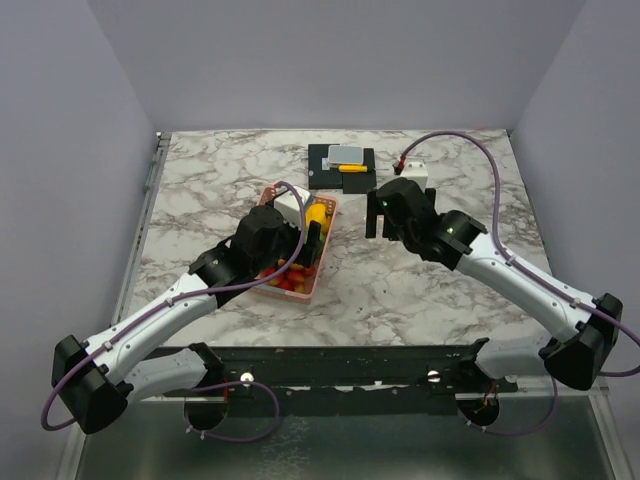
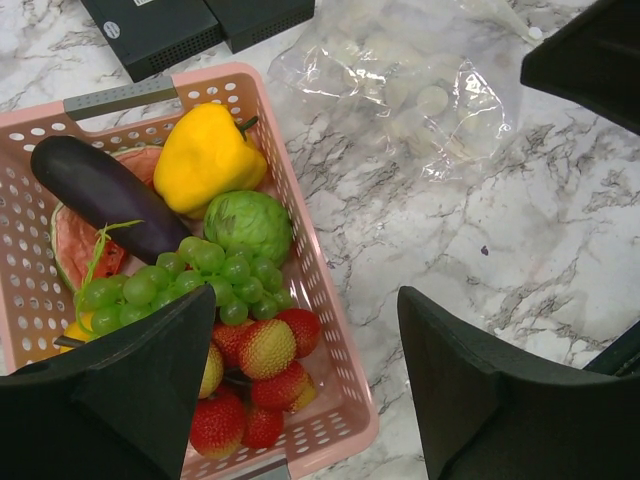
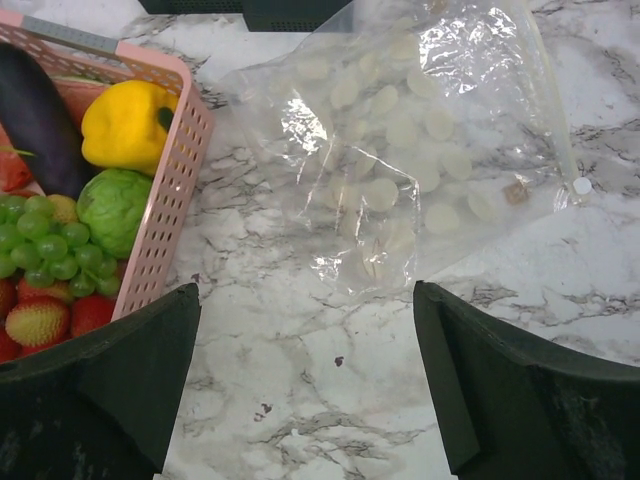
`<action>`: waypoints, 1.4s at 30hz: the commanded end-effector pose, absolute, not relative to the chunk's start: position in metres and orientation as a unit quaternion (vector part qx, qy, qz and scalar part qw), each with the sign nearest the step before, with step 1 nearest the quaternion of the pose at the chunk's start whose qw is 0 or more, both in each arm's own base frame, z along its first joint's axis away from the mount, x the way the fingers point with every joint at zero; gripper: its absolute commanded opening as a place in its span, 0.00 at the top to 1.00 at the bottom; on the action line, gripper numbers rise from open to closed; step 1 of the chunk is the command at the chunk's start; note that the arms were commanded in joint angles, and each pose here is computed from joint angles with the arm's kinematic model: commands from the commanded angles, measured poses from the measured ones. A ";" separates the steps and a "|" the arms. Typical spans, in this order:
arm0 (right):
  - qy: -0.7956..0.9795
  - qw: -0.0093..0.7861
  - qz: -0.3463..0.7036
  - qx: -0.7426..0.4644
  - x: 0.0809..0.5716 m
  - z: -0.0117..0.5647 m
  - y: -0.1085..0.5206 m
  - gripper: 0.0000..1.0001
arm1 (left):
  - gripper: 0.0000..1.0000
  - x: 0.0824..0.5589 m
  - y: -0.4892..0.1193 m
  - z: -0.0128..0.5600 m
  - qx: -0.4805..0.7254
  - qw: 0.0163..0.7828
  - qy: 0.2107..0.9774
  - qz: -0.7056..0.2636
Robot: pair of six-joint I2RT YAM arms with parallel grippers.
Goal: Place the food in the zip-top bag and seal the zipper
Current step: Pick up the zipper food storage bag at the center of the board.
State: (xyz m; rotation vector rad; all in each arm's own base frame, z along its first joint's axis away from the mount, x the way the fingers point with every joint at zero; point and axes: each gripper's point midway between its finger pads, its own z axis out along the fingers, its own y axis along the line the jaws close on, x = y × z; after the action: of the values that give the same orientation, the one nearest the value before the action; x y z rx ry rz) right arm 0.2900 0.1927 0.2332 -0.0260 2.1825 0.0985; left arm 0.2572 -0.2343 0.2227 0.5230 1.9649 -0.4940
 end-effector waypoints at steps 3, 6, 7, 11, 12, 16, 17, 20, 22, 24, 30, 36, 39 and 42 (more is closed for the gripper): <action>0.889 0.457 -0.004 0.007 0.315 0.222 0.187 0.07 | 0.25 0.254 -0.237 0.240 0.220 0.512 0.802 -0.217; 0.897 0.441 -0.017 0.004 0.325 0.208 0.184 0.06 | 0.25 0.254 -0.237 0.240 0.219 0.512 0.802 -0.216; 0.899 0.437 -0.021 0.002 0.329 0.204 0.184 0.05 | 0.25 0.254 -0.237 0.240 0.219 0.512 0.802 -0.216; 0.907 0.421 -0.025 -0.011 0.340 0.185 0.183 0.01 | 0.25 0.255 -0.236 0.237 0.218 0.511 0.804 -0.211; 0.910 0.415 -0.019 -0.018 0.342 0.179 0.185 0.00 | 0.25 0.255 -0.236 0.237 0.218 0.511 0.805 -0.210; 0.917 0.396 -0.018 -0.028 0.350 0.161 0.183 0.00 | 0.25 0.256 -0.236 0.235 0.220 0.509 0.806 -0.207; 0.919 0.392 -0.017 -0.030 0.352 0.157 0.183 0.00 | 0.25 0.256 -0.236 0.234 0.220 0.509 0.806 -0.205; 0.924 0.380 -0.010 -0.038 0.357 0.146 0.185 0.00 | 0.24 0.257 -0.235 0.234 0.220 0.510 0.807 -0.202; 0.926 0.374 -0.006 -0.042 0.360 0.138 0.186 0.00 | 0.24 0.257 -0.235 0.232 0.220 0.508 0.808 -0.202; 0.927 0.372 -0.004 -0.046 0.364 0.133 0.186 0.00 | 0.24 0.258 -0.236 0.231 0.221 0.506 0.809 -0.200; 0.930 0.363 -0.005 -0.057 0.374 0.120 0.185 0.00 | 0.23 0.258 -0.237 0.227 0.224 0.501 0.812 -0.198; 0.934 0.352 -0.031 -0.054 0.383 0.100 0.176 0.00 | 0.22 0.259 -0.236 0.225 0.225 0.500 0.814 -0.194; 0.935 0.348 -0.033 -0.053 0.387 0.092 0.174 0.00 | 0.22 0.260 -0.235 0.224 0.225 0.500 0.814 -0.191; 0.938 0.339 -0.043 -0.053 0.388 0.081 0.171 0.00 | 0.22 0.260 -0.236 0.222 0.227 0.498 0.815 -0.189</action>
State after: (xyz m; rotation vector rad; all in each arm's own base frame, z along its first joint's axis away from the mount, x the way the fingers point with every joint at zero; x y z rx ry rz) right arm 0.3819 0.1742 0.0951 -0.1293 2.4356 -0.0881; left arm 0.2575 -0.2356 0.2163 0.5427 1.9796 -0.4790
